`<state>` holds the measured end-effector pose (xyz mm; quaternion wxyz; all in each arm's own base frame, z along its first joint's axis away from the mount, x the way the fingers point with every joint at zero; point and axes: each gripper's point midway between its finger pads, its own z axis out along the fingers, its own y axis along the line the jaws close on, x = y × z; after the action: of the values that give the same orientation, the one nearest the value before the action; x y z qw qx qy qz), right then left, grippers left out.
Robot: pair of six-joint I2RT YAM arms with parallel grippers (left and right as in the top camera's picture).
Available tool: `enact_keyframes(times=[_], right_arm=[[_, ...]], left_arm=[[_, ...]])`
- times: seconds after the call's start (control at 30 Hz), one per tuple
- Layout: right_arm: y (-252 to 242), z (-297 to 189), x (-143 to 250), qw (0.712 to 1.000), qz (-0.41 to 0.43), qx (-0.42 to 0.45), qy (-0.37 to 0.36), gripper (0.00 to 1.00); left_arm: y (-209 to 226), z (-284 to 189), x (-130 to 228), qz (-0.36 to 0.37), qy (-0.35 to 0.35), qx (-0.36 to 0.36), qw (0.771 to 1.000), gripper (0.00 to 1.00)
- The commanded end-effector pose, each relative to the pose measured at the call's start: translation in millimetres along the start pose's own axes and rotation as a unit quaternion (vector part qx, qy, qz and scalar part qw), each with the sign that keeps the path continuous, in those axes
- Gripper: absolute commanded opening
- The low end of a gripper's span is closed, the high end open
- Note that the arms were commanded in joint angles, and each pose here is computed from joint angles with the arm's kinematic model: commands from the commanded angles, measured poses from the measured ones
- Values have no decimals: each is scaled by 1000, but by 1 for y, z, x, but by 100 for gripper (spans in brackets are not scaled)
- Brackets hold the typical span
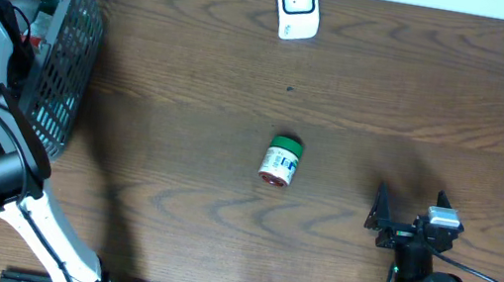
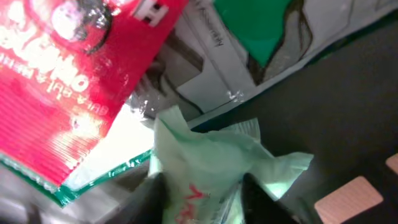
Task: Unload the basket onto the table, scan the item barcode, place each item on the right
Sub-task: 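Reach the left gripper back into the basket toward the wipes pack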
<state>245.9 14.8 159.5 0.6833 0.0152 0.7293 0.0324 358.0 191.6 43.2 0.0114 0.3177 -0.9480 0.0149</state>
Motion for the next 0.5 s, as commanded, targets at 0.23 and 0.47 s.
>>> enact_keyframes(times=[0.23,0.47], right_arm=[[-5,0,0,1000,-2,12,-1,99],[-5,0,0,1000,-2,12,-1,99]], left_arm=[[-5,-59,-20,-5,-80,21,997,7],[2,-136,-25,-17,-191,36,981,7]])
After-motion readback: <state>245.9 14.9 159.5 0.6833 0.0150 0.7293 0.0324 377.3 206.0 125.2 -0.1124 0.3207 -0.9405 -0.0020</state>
